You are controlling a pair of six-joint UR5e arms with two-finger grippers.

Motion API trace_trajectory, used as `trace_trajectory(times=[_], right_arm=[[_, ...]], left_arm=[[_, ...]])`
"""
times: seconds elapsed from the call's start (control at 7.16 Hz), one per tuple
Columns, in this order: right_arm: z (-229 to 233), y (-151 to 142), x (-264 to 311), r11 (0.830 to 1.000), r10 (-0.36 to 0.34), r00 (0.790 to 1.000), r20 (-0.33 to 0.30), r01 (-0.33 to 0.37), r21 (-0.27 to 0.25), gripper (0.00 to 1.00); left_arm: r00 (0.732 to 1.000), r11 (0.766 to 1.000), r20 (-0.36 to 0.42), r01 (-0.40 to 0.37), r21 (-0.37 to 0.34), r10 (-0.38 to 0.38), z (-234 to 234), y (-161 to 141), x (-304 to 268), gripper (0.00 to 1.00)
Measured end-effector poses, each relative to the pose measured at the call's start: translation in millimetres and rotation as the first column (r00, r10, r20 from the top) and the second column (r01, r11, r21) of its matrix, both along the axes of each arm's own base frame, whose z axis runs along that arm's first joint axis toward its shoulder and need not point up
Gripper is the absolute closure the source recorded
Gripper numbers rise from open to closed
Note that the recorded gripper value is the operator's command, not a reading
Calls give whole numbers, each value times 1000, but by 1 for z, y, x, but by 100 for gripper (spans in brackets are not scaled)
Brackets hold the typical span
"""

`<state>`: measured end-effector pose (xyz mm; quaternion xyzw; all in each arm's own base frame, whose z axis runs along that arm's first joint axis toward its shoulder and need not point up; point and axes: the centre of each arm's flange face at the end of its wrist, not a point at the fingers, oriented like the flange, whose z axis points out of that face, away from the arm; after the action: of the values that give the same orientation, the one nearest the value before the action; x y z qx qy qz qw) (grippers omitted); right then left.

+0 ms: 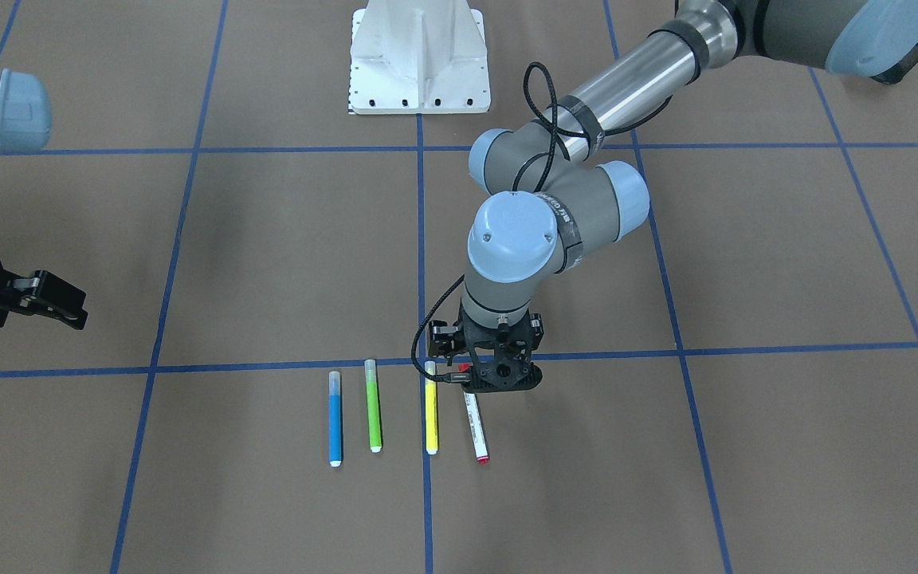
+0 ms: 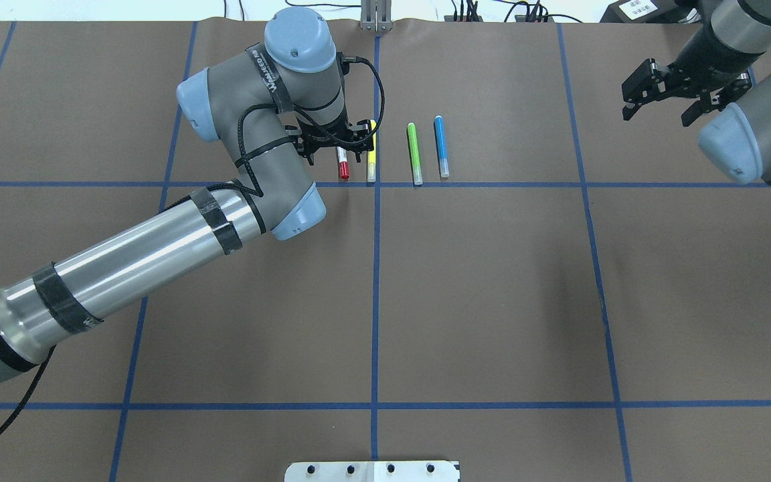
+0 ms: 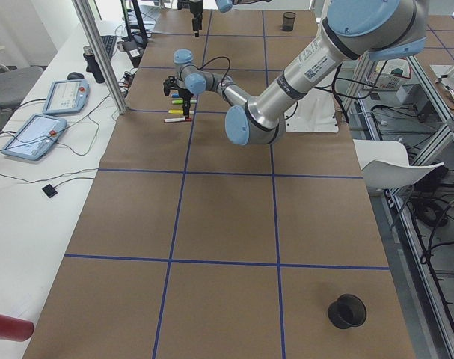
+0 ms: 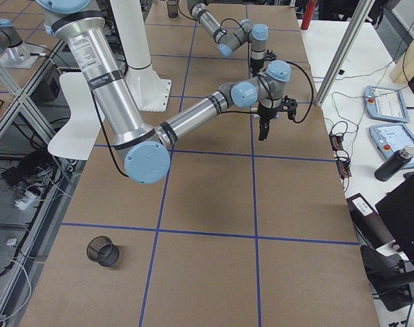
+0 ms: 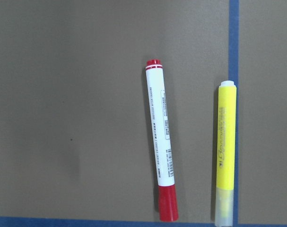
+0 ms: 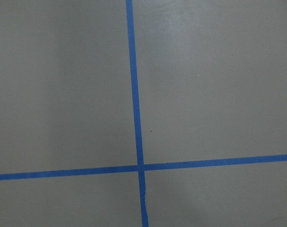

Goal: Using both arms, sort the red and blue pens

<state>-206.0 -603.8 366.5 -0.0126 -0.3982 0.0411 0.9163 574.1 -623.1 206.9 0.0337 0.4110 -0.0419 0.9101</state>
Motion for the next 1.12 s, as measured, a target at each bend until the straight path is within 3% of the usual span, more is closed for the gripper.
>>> trace_trajectory(times=[0.14, 0.28, 0.84, 1.12], right_arm=[[0, 0, 0, 1000, -2, 1000, 2, 2, 0, 0], [0, 0, 0, 1000, -2, 1000, 2, 2, 0, 0], [3, 0, 1, 1000, -2, 1000, 2, 2, -7, 0], [3, 0, 1, 1000, -1, 1000, 2, 1, -7, 0]], left_arm=[[1000, 1000, 4, 11, 7, -11, 5, -2, 4, 33], [1000, 1000, 7, 17, 10, -17, 7, -5, 6, 36], [1000, 1000, 8, 20, 14, -21, 6, -13, 16, 38], [1000, 999, 12, 29, 20, -29, 7, -20, 22, 46]])
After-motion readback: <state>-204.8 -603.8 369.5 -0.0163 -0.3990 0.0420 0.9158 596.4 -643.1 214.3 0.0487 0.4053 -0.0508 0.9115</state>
